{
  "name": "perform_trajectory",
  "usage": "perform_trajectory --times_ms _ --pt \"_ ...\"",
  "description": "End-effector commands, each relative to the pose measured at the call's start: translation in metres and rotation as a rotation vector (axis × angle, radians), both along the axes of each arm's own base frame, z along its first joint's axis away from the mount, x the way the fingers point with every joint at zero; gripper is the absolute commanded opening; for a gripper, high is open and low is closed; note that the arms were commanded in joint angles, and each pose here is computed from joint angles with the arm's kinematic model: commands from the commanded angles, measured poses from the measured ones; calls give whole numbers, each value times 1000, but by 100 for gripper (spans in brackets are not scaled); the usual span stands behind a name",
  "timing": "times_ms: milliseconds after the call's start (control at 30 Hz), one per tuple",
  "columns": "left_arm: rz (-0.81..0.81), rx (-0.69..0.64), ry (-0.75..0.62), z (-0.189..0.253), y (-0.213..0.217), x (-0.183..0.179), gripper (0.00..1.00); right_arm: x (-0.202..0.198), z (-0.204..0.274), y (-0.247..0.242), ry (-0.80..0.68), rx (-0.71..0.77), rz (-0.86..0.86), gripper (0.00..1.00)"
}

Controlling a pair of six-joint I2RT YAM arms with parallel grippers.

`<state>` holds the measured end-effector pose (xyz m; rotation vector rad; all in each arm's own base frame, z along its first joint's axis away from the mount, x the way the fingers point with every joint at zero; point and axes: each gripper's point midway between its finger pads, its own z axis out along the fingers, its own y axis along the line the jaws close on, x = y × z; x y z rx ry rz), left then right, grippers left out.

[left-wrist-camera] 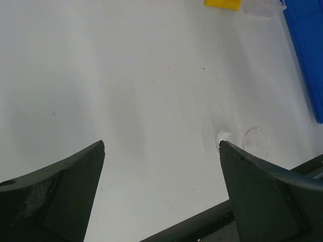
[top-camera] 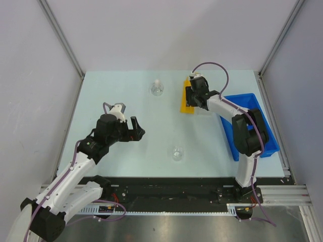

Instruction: Organize the chemistry lab equipment

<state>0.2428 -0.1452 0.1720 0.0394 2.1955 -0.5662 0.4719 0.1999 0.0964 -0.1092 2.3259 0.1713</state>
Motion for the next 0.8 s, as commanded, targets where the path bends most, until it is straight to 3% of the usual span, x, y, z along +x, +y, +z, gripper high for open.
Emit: perform_trajectory --times_ms 0,400,500,533,633,767 --pt "2 -24 -14 5 0 -1 100 -7 29 11 -45 39 65 46" --pt "2 -29 -18 6 0 -2 100 -10 30 7 -52 8 87 50" --pt "0 -31 -17 6 0 -2 100 -10 32 7 -57 6 90 58" --pt "-1 -30 -19 6 0 -2 100 -10 33 7 -59 5 96 67" --pt "-1 -30 -19 6 0 -2 100 -12 40 6 -68 3 111 80" --pt "-1 -31 -24 9 1 -2 100 -16 59 6 -100 2 133 87"
